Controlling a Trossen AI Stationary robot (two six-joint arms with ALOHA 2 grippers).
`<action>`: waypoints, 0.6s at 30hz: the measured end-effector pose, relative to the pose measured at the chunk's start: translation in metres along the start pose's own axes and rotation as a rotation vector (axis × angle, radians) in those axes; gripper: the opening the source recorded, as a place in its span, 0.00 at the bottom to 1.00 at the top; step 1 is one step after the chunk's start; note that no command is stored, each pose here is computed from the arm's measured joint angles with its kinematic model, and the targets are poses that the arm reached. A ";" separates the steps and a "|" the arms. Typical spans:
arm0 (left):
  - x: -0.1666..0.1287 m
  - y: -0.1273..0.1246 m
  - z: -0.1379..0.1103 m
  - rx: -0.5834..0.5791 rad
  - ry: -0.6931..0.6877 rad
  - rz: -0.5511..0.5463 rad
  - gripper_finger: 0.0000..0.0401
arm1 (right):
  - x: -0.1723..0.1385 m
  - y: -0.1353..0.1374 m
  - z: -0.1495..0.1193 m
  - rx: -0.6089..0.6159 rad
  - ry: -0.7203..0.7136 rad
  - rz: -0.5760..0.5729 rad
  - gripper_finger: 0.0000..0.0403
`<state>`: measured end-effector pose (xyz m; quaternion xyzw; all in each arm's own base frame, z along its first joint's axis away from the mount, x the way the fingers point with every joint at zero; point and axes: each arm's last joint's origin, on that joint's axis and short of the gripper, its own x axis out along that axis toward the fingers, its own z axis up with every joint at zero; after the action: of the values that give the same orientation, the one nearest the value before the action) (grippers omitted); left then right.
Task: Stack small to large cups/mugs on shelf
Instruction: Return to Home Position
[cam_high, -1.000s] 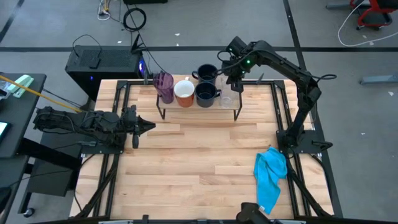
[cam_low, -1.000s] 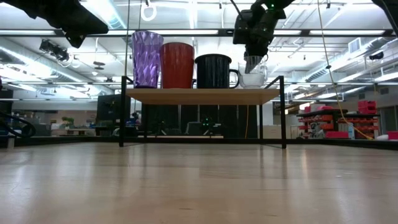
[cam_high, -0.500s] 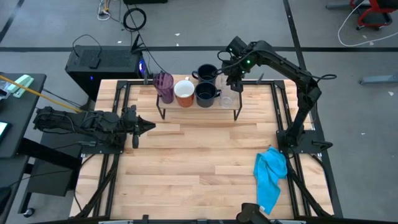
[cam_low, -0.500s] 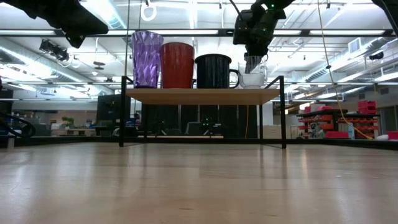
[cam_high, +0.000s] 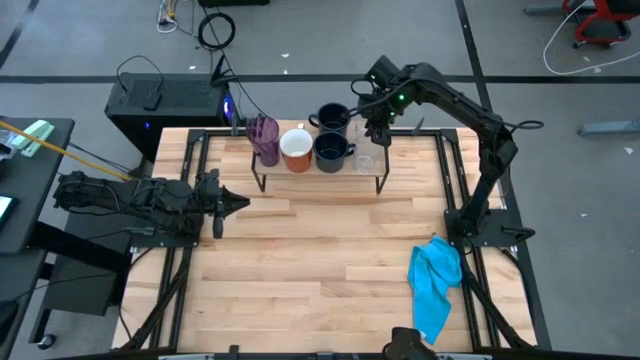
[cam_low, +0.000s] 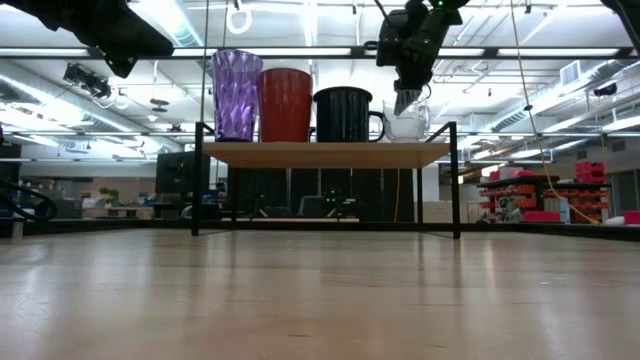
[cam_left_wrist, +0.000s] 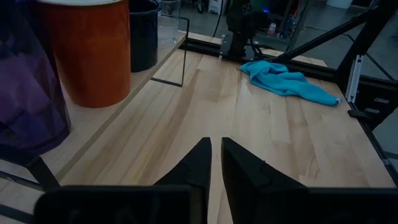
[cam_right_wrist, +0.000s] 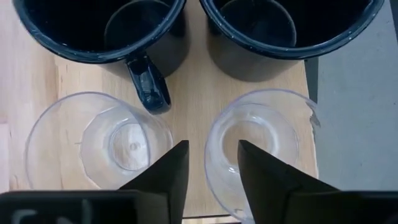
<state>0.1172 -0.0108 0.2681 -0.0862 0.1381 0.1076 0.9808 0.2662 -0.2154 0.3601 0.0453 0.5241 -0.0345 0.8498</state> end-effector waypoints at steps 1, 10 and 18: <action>0.000 0.000 0.000 0.000 0.000 0.000 0.11 | -0.001 0.001 0.000 -0.001 -0.002 -0.002 0.36; 0.000 0.000 0.000 0.000 0.000 0.000 0.10 | -0.031 0.013 -0.004 0.007 -0.068 -0.072 0.38; 0.000 0.000 0.000 0.000 -0.001 0.000 0.11 | -0.059 0.033 -0.008 0.025 -0.146 -0.097 0.37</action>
<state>0.1173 -0.0108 0.2682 -0.0863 0.1377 0.1077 0.9808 0.2358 -0.1806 0.4110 0.0278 0.4619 -0.0856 0.8824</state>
